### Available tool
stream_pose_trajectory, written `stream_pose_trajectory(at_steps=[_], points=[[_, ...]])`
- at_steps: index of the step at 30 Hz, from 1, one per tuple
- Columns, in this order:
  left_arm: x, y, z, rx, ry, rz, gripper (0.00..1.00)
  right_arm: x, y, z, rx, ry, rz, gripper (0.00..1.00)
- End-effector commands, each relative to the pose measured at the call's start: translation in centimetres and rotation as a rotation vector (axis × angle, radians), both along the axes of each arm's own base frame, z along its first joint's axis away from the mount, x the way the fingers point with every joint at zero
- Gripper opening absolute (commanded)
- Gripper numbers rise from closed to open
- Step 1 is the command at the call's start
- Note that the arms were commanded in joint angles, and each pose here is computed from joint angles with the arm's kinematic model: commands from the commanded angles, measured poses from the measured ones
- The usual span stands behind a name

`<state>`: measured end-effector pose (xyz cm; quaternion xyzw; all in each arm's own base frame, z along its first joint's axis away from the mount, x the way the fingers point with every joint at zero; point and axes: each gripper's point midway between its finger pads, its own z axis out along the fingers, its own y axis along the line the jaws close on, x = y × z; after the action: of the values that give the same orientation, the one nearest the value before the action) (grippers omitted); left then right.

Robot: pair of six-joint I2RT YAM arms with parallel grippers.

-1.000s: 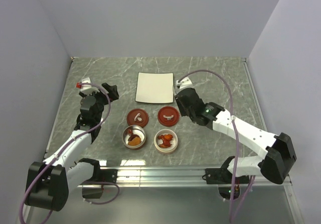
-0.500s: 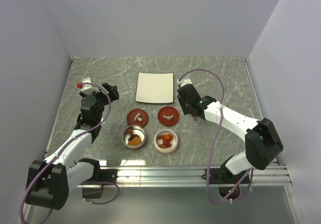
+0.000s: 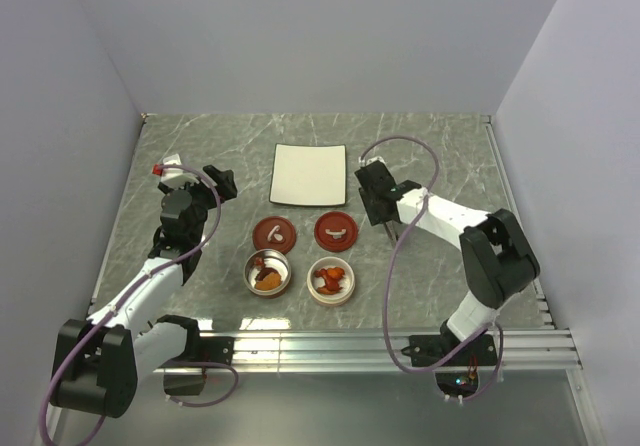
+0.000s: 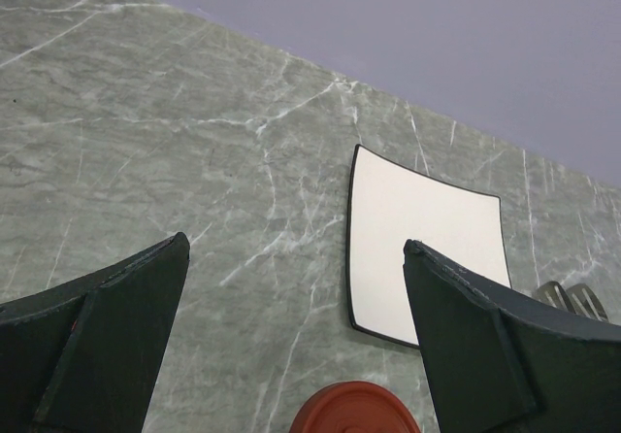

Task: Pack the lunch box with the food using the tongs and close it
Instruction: Put down the clamp

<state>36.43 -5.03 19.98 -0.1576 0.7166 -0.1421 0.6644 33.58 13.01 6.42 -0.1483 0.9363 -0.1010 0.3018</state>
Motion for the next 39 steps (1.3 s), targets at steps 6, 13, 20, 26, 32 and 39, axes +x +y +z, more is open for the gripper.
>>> stream_pose_trajectory(at_steps=[6,13,20,26,32,39], points=[[0.4,0.1,0.8,-0.006,-0.036,0.005,0.99,5.0,-0.4,1.2,0.042,-0.042,-0.047,0.52],[0.7,0.1,0.5,-0.002,-0.024,0.010,0.99,8.1,-0.9,0.4,0.038,-0.011,-0.082,0.52],[0.8,0.3,0.6,0.000,-0.027,0.022,0.99,10.8,-0.5,-0.7,0.016,0.023,-0.107,0.52],[0.9,0.4,0.4,0.001,-0.021,0.027,0.99,13.0,-0.7,-0.9,0.005,0.027,-0.129,0.53],[1.0,0.4,0.4,0.005,-0.018,0.028,0.99,14.0,-1.1,-1.2,0.019,0.015,-0.145,0.54],[1.0,0.5,0.4,0.005,-0.018,0.029,1.00,14.8,-0.7,-1.9,0.056,0.015,-0.139,0.56]])
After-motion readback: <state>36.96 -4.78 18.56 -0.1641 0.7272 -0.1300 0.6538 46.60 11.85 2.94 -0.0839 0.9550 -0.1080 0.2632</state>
